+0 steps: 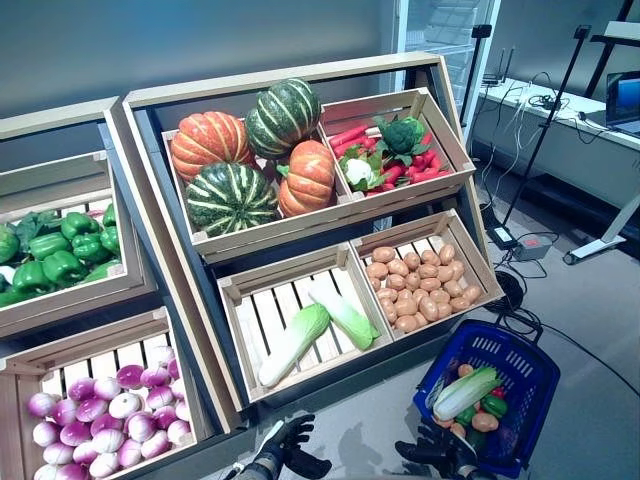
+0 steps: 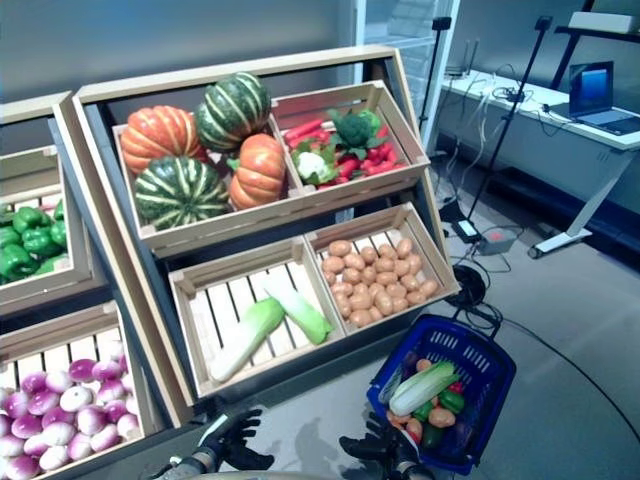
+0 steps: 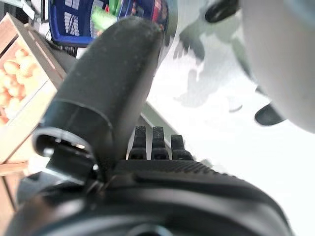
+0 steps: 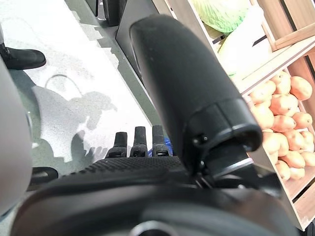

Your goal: Put vegetables into the basket

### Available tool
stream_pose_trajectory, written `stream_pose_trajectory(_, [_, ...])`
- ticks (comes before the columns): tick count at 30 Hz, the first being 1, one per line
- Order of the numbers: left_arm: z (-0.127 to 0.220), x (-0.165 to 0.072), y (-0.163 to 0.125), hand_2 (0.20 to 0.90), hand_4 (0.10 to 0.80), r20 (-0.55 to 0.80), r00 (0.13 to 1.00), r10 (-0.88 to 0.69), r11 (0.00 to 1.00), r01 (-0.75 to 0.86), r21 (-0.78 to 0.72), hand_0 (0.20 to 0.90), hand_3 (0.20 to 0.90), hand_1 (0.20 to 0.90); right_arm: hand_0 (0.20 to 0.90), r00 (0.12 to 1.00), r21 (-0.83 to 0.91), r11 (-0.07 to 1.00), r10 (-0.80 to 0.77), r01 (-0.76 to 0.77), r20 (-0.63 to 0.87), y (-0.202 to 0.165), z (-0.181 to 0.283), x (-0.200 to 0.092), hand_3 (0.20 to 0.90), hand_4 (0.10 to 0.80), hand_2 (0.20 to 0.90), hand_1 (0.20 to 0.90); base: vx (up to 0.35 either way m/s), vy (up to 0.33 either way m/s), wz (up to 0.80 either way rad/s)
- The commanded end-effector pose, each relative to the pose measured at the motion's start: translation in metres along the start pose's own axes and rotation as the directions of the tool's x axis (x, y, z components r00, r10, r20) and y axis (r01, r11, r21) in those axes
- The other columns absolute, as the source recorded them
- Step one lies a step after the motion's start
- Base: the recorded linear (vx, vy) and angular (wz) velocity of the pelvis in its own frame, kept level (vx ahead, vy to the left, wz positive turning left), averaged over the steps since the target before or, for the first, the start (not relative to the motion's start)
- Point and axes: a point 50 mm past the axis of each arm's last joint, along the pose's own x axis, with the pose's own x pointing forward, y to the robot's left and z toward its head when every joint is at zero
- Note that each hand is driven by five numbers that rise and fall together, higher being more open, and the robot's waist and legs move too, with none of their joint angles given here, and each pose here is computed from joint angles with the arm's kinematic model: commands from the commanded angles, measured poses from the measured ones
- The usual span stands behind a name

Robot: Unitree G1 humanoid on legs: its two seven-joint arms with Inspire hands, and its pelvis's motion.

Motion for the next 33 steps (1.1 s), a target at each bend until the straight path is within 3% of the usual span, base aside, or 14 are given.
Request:
stream_pose_trajectory(1, [0.019,0.010,-0.006,0.900,0.800,0.022,0.999,-0.047,0.999,0.046,0.024,0.900,0.900,0.900,0.900,0.995,-0.043,0.997,0.073,-0.070,0.068,0.026,0.032,0.014,0.900,0.800,0.900,0.900,0.000,0.000,0.00])
stream_pose_trajectory(13, [0.014,0.010,-0.003,0.900,0.800,-0.037,0.999,-0.019,0.998,0.021,0.065,0.900,0.900,0.900,0.900,0.995,-0.014,0.995,0.101,-0.101,0.021,0.028,0.025,0.014,0.900,0.800,0.900,0.900,0.000,0.000,0.00])
stream_pose_trajectory(22, [0.018,0.011,-0.001,0.900,0.800,-0.001,0.999,0.032,0.994,-0.031,0.105,0.900,0.900,0.900,0.900,0.992,0.016,0.994,0.111,-0.112,0.053,0.028,0.026,0.013,0.900,0.800,0.900,0.900,0.000,0.000,0.00])
stream_pose_trajectory(27, [0.036,0.010,0.007,0.900,0.800,0.156,0.980,0.120,0.985,-0.137,0.103,0.900,0.900,0.900,0.900,0.995,0.021,0.997,0.073,-0.075,0.068,0.025,0.028,0.013,0.900,0.800,0.900,0.900,0.000,0.000,0.00])
stream_pose_trajectory(29, [0.066,0.009,0.020,0.900,0.800,0.332,0.924,0.190,0.982,-0.184,-0.050,0.900,0.900,0.900,0.900,0.996,0.038,0.999,0.033,-0.036,0.078,0.021,0.032,0.014,0.900,0.800,0.900,0.900,0.000,0.000,0.00])
stream_pose_trajectory(31, [0.087,0.007,0.027,0.900,0.800,0.420,0.883,0.209,0.978,-0.196,-0.076,0.900,0.900,0.900,0.900,0.996,0.046,0.998,0.027,-0.031,0.084,0.018,0.034,0.014,0.900,0.800,0.900,0.900,-0.023,0.008,0.01])
stream_pose_trajectory(32, [0.121,0.001,0.036,0.900,0.800,0.552,0.804,0.222,0.974,-0.212,-0.083,0.900,0.900,0.900,0.900,0.995,0.059,0.998,0.006,-0.012,0.097,0.013,0.039,0.014,0.900,0.800,0.900,0.900,-0.050,0.014,0.02])
stream_pose_trajectory(33, [0.126,-0.001,0.037,0.900,0.800,0.571,0.790,0.224,0.973,-0.216,-0.083,0.900,0.900,0.900,0.900,0.995,0.061,0.998,0.003,-0.009,0.098,0.012,0.040,0.014,0.900,0.800,0.900,0.900,-0.062,0.017,0.01])
